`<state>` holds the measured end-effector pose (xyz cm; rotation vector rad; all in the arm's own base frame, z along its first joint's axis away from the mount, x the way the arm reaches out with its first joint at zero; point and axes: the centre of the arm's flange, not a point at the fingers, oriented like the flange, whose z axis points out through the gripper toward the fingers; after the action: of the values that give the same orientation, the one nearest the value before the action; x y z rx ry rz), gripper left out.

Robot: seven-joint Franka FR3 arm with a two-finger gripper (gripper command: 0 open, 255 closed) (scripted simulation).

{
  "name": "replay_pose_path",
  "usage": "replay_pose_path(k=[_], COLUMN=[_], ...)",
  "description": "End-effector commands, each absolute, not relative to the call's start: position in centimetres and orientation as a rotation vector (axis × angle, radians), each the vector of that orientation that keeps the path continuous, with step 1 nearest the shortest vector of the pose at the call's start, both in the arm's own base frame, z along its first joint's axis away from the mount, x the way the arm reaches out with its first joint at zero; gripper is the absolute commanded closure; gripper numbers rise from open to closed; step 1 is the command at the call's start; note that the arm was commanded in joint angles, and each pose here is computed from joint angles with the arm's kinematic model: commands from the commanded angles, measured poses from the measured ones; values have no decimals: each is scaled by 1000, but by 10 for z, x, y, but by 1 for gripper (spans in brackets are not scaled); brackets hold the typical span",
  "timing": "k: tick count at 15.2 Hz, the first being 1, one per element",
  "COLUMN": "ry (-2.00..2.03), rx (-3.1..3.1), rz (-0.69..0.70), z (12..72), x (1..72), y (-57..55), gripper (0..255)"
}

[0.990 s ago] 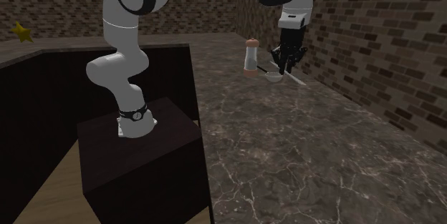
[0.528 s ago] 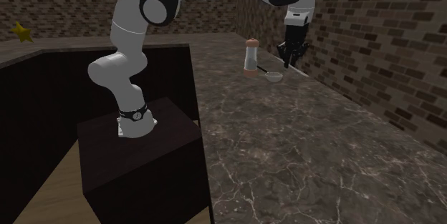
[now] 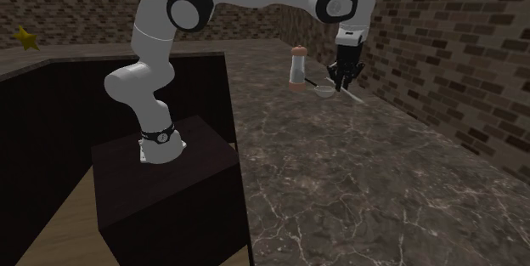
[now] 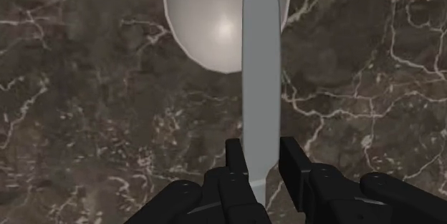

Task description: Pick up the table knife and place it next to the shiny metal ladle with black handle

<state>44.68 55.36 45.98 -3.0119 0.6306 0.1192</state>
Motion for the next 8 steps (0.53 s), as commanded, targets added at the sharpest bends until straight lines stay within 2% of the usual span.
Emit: replay_pose_path(k=[1,8], ry=[631,631], rx=[-3011,-3011], rz=[119,119], z=[449,412], x=[448,448], y=[553,553], gripper=[255,255])
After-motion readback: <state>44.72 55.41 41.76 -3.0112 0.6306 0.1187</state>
